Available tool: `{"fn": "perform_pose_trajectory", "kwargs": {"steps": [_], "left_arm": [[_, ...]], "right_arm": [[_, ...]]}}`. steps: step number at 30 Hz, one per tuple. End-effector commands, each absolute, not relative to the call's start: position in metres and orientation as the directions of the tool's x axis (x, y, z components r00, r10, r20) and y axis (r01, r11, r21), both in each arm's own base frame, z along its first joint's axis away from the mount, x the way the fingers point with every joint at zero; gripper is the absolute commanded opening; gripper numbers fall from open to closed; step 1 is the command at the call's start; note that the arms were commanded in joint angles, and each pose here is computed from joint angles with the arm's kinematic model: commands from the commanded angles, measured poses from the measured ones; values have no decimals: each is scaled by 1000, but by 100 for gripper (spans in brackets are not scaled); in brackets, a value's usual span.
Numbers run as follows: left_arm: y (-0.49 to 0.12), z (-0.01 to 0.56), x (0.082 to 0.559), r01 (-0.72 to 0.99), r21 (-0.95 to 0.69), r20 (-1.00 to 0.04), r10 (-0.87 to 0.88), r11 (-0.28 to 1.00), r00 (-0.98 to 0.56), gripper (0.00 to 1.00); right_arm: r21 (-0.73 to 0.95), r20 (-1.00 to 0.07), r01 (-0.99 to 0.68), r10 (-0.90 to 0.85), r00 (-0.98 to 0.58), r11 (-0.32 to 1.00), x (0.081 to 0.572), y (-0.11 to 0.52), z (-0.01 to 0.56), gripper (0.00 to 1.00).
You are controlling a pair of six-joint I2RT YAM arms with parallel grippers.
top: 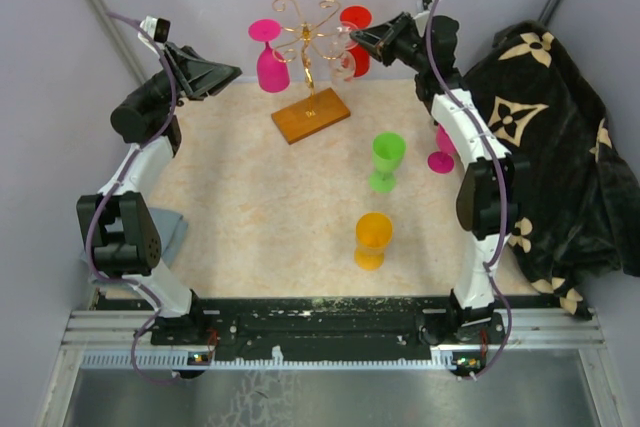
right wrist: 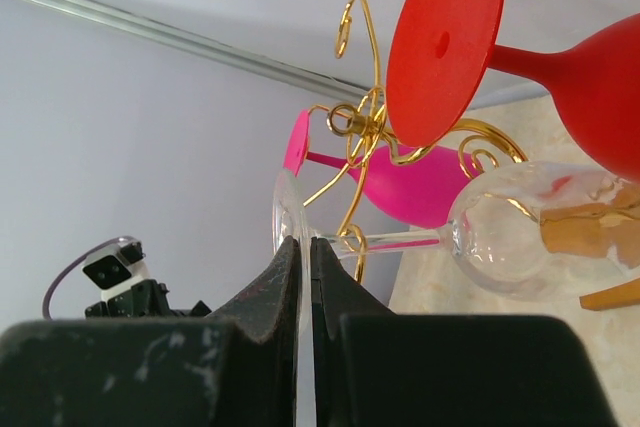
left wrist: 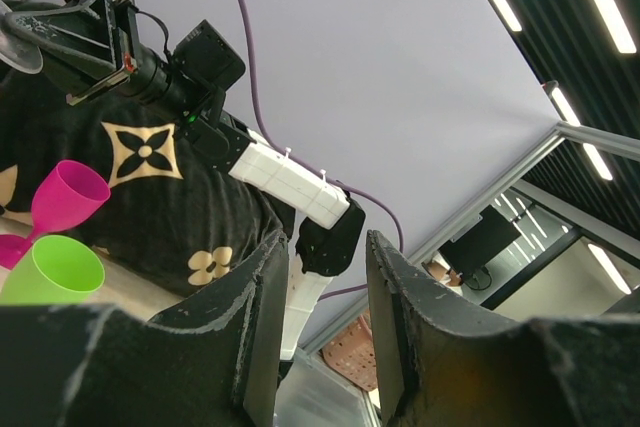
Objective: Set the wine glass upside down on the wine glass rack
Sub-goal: Turn the wine glass upside down at the wine rack.
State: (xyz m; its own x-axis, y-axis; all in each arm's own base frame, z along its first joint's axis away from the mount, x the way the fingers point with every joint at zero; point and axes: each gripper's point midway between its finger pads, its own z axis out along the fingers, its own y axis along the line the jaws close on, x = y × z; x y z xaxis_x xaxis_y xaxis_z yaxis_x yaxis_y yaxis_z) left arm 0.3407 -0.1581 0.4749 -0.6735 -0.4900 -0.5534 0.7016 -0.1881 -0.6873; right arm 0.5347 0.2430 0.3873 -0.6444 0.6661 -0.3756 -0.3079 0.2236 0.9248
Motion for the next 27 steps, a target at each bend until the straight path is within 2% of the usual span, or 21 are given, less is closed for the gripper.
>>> {"fn": "perform_pose_trajectory", "kwargs": {"steps": [1,14,27], "left_arm": [[-157,484,325,754,-635,-610,-488,-169,-624,43],[-157,483,325,753,-636,-610,-489,-168,-624,43],[-157,481,326,750,-640,-606,-490,-168,-626,43]], "right_arm": [[872,-440,-460,677,-590,165,519,253,443,0],[868,-452,-476,616,-645,138,511,286,439,0],[865,-456,-485,612,-646,133,490,282,444,0]]}}
